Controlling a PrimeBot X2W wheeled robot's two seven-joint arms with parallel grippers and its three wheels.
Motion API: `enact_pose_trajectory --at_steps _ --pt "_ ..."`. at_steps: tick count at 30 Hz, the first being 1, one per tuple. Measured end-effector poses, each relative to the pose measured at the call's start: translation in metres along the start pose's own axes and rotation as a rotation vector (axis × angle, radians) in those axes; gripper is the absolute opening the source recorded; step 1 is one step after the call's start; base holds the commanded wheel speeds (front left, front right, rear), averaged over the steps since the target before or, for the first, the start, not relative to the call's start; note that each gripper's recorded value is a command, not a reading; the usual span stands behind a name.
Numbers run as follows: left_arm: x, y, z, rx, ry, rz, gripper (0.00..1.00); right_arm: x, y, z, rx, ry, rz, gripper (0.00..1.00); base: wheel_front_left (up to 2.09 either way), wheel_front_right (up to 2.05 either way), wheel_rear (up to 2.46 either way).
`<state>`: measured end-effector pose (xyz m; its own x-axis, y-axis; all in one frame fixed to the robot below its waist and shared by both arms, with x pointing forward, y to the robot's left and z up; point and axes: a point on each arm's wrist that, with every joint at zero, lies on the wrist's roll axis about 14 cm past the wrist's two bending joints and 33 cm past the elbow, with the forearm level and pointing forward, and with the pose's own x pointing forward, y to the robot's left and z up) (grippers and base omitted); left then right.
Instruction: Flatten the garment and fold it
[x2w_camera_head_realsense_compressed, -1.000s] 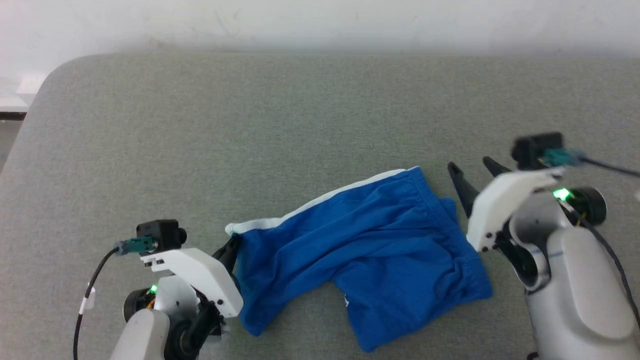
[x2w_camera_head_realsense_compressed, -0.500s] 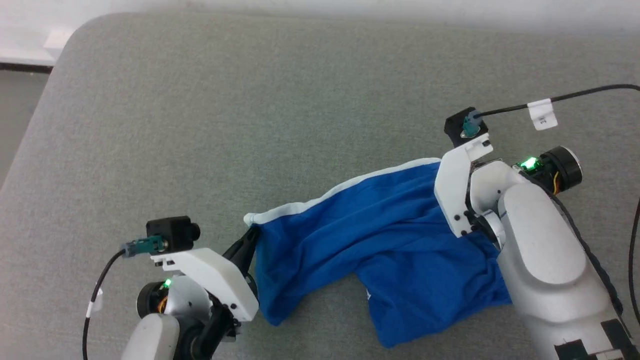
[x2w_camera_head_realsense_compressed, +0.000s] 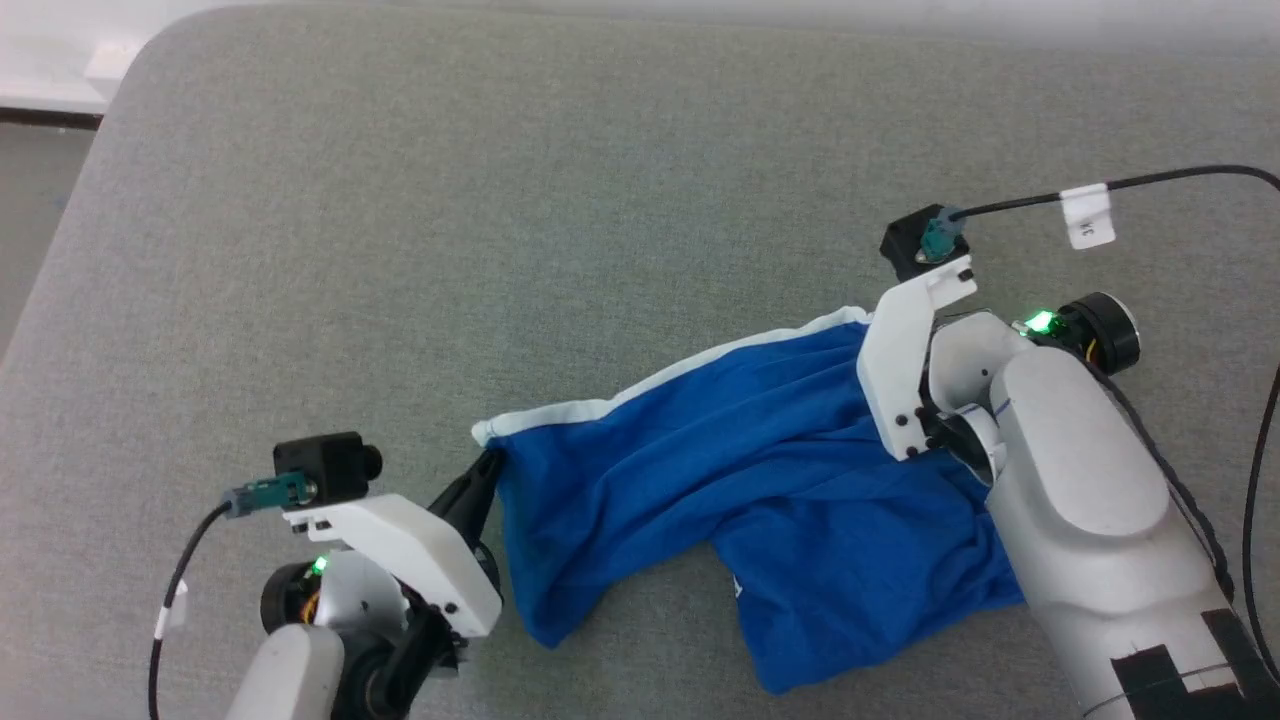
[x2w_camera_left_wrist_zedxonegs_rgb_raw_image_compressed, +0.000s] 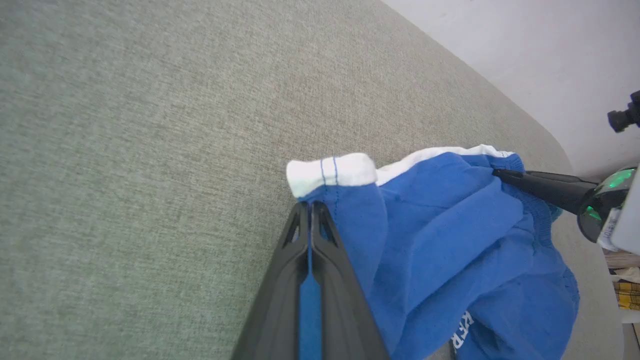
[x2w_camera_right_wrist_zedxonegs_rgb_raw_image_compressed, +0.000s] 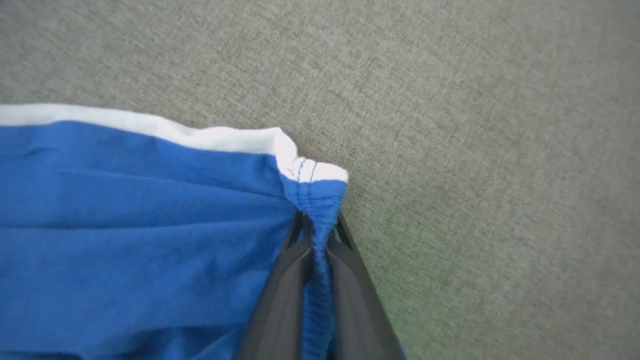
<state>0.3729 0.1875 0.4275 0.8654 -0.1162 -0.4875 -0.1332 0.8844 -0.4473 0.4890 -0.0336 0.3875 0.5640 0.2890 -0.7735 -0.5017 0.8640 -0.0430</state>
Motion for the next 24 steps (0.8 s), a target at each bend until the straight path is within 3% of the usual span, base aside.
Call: enact_pose_trajectory --at_steps 4,5,7,10,15,24 --pt "0.0 -0.001 0.015 0.015 -0.042 -0.009 0.0 -0.011 -0.005 0.014 0.082 -0.066 0.019 0.0 0.0 0.0 0.0" --pt "0.002 -0.005 0.033 0.038 -0.082 -0.029 0.0 -0.022 -0.01 0.032 0.154 -0.131 0.04 0.0 0.0 0.0 0.0" --pt "0.004 -0.009 0.044 0.051 -0.105 -0.042 0.0 -0.029 -0.014 0.044 0.183 -0.169 0.047 0.0 0.0 0.0 0.0" --pt "0.014 -0.031 0.1 0.109 -0.213 -0.107 0.0 -0.063 -0.036 0.093 0.29 -0.313 0.071 0.0 0.0 0.0 0.0" --pt "0.028 -0.064 0.181 0.192 -0.359 -0.173 0.0 -0.104 -0.066 0.148 0.312 -0.465 0.044 0.0 0.0 0.0 0.0" --pt "0.059 -0.104 0.281 0.301 -0.506 -0.198 0.0 -0.139 -0.111 0.224 0.332 -0.68 -0.001 0.0 0.0 0.0 0.0"
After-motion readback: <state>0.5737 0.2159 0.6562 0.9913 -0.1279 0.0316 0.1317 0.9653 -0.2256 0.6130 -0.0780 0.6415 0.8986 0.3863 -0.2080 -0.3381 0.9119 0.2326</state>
